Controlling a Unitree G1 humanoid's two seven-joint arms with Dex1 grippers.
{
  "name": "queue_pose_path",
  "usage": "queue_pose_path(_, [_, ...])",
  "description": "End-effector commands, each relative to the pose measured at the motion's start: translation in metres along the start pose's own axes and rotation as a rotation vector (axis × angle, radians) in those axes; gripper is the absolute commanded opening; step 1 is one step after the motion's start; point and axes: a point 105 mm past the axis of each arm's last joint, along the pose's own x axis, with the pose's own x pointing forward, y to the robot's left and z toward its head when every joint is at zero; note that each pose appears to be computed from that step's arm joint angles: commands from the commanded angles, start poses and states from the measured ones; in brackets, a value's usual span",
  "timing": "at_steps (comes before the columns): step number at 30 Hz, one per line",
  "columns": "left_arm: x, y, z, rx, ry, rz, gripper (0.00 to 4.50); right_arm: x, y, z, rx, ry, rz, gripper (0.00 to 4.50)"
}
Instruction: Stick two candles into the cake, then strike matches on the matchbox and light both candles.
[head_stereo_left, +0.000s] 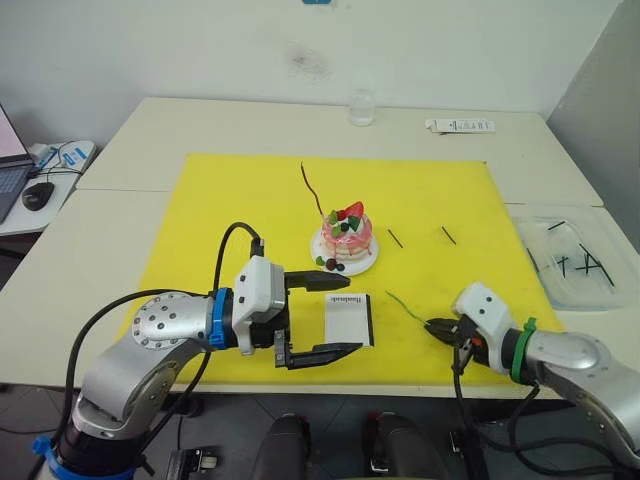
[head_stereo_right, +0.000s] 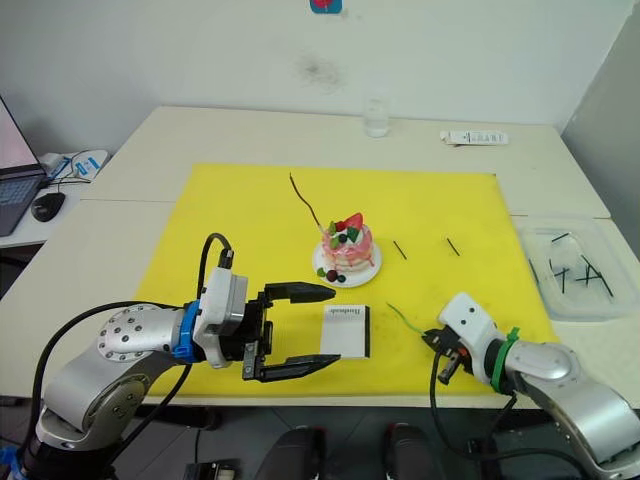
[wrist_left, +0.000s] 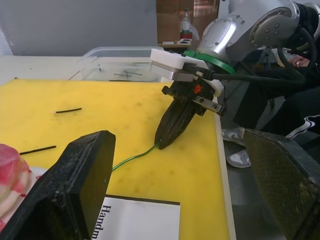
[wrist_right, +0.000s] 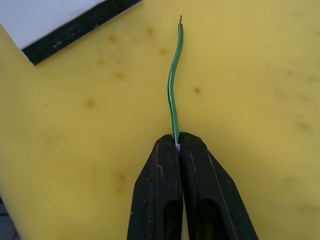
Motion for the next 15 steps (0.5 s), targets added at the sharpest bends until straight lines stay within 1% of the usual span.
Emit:
queue_pose_path(1, [0.007, 0.001, 0.003, 0.043, -0.014, -0.001, 4.50, -0.022, -0.025, 0.008, -0.077, -0.009, -0.025, 0.04])
queue_pose_path(4, [0.015, 0.000, 0.004, 0.056, -0.030, -0.018, 4.50, -0.046, -0.042, -0.001, -0.135, 0.033, -0.008, 0.04])
queue_pose_path(8, [0.024, -0.002, 0.004, 0.055, -0.064, -0.039, 4.50, -0.076, -0.062, -0.026, -0.188, 0.052, -0.003, 0.04])
queue_pose_path(10, [0.028, -0.004, 0.003, 0.061, -0.072, -0.057, 4.50, -0.086, -0.065, -0.037, -0.251, 0.040, 0.026, 0.04])
queue_pose_path(13, [0.032, -0.007, 0.003, 0.058, -0.087, -0.074, 4.50, -0.101, -0.073, -0.053, -0.261, 0.050, 0.032, 0.04])
queue_pose_path(15, [0.035, -0.009, 0.003, 0.062, -0.086, -0.079, 4.50, -0.110, -0.073, -0.062, -0.272, 0.071, 0.063, 0.04])
